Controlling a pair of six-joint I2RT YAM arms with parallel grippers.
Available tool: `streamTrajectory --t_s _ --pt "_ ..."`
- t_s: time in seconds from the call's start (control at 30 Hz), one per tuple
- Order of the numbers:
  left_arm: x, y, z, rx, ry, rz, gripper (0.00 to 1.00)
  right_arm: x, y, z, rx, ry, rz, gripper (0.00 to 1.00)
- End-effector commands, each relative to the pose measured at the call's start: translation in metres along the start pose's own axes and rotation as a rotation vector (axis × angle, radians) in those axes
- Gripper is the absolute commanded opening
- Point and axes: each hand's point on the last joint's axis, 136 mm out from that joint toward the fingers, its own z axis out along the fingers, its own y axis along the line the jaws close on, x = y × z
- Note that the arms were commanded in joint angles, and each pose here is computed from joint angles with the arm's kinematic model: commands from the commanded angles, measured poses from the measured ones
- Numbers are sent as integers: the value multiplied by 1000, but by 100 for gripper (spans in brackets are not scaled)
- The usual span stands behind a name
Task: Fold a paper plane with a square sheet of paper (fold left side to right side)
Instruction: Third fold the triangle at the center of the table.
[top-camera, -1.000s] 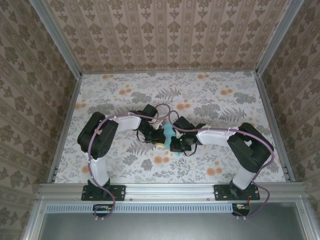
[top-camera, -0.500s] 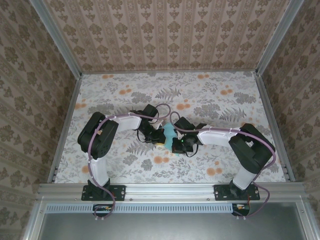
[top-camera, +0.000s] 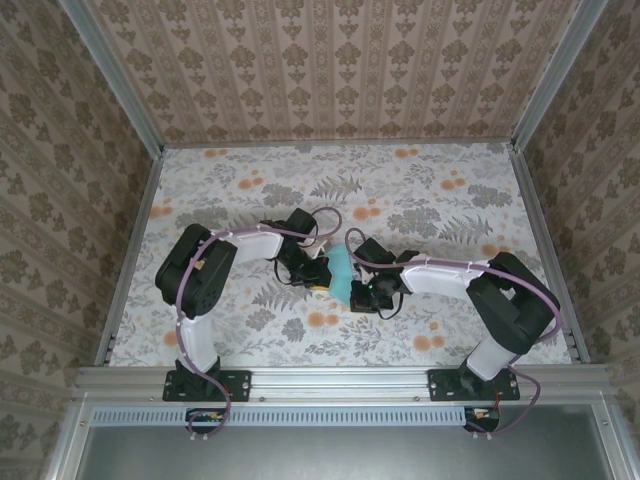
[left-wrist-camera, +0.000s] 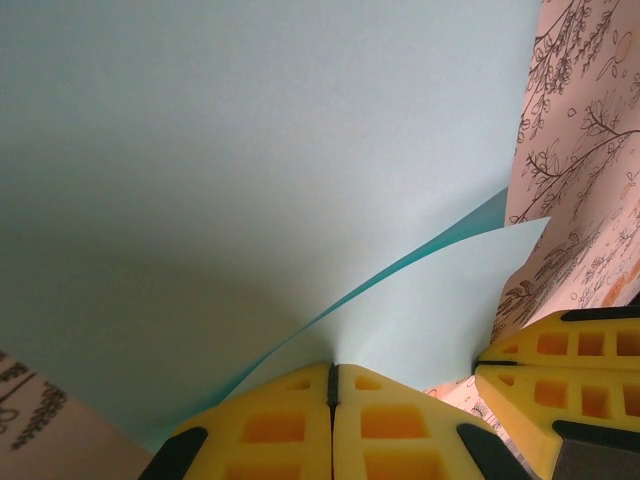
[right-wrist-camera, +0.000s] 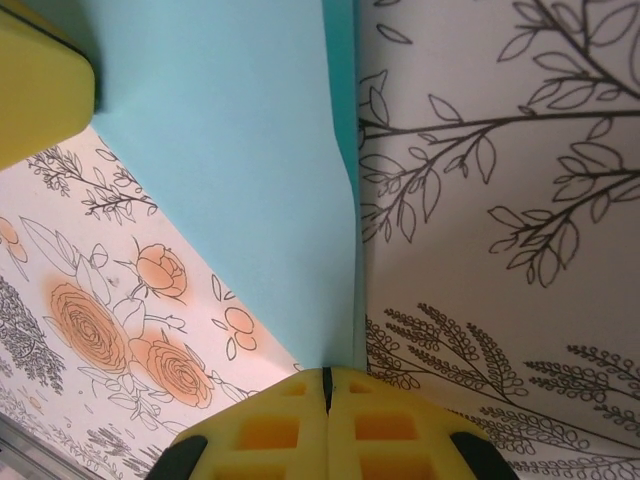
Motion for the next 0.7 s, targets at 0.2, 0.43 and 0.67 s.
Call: streamTrajectory --t_s 0.2,0.43,0.67 --pt "16 38 11 -148 56 -58 6 31 -30 -5 108 98 35 4" --pt "15 36 11 -141 51 -57 6 6 16 -34 -73 -26 -24 4" --pt "14 35 11 -139 49 -54 6 -12 30 -25 -106 -54 -14 4"
